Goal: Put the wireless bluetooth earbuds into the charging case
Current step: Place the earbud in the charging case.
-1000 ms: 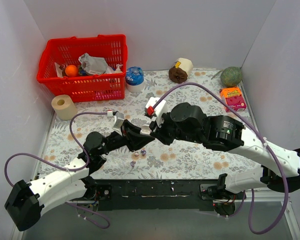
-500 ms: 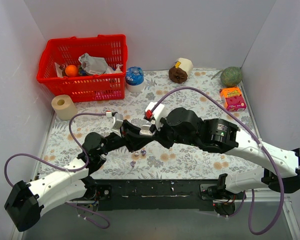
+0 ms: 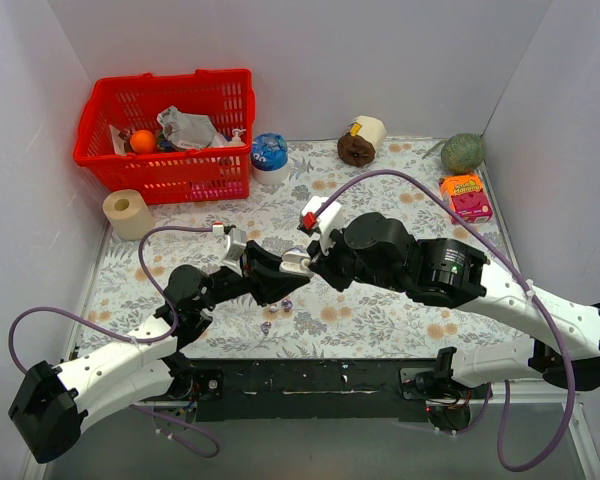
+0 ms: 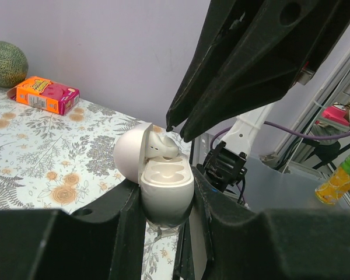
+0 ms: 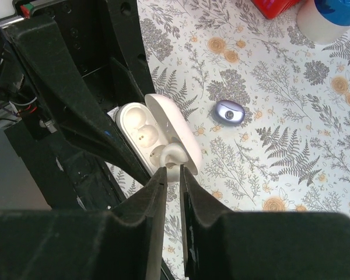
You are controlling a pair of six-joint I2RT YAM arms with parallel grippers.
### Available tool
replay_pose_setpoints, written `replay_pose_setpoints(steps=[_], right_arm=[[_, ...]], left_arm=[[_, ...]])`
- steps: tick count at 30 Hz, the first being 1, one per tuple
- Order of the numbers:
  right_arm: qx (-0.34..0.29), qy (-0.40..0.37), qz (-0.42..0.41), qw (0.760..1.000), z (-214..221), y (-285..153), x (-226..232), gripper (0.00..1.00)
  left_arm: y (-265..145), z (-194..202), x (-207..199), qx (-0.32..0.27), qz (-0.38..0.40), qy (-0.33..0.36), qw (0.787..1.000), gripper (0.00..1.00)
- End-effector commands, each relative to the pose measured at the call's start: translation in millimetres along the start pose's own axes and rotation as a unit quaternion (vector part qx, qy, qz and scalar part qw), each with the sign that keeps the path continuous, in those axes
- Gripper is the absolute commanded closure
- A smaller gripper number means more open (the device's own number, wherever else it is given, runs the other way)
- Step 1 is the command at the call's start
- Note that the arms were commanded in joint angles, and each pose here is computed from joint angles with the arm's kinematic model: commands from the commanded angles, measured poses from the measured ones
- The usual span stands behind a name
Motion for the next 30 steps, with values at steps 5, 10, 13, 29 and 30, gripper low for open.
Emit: replay_pose_setpoints(steps=[5, 10, 13, 29, 30], right_arm=[[-0.027, 0.012, -0.016, 0.999, -7.2, -2.9, 1.1, 0.78], [-0.019, 0.014, -0.013, 1.000, -3.0, 2.2, 0.5, 0.76], [-0.017, 0.014, -0.012, 1.000, -3.1, 2.2, -0.1, 0.72], [0.008, 0.011, -0.020, 1.000, 1.9, 14.4, -1.2, 0.65], [0.010, 0.009, -0.022, 1.000, 2.2, 15.0, -0.8, 0.66]], left_arm=[[0.0, -7.2, -3.1, -0.015, 0.013, 0.022, 1.000, 1.00], [-0.1, -7.6, -3.4, -0.014, 0.015, 0.026, 0.999, 1.00], [-0.9, -6.8, -3.6, -0.014, 0.016, 0.026, 0.999, 1.00], [-2.8, -7.5, -5.9, -0.017, 0.027, 0.039, 0.999, 1.00], [-2.9, -7.6, -5.6, -0.017, 0.027, 0.039, 0.999, 1.00]])
Point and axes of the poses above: each gripper's point midway between its finger pads, its own y axis out along the fingers, its own x axis along the line the jaws close on, z = x × y, the point moved 10 cm from there along -y, back along the fingers, and after that the axes turned 1 degree about y, right-handed, at the moved point
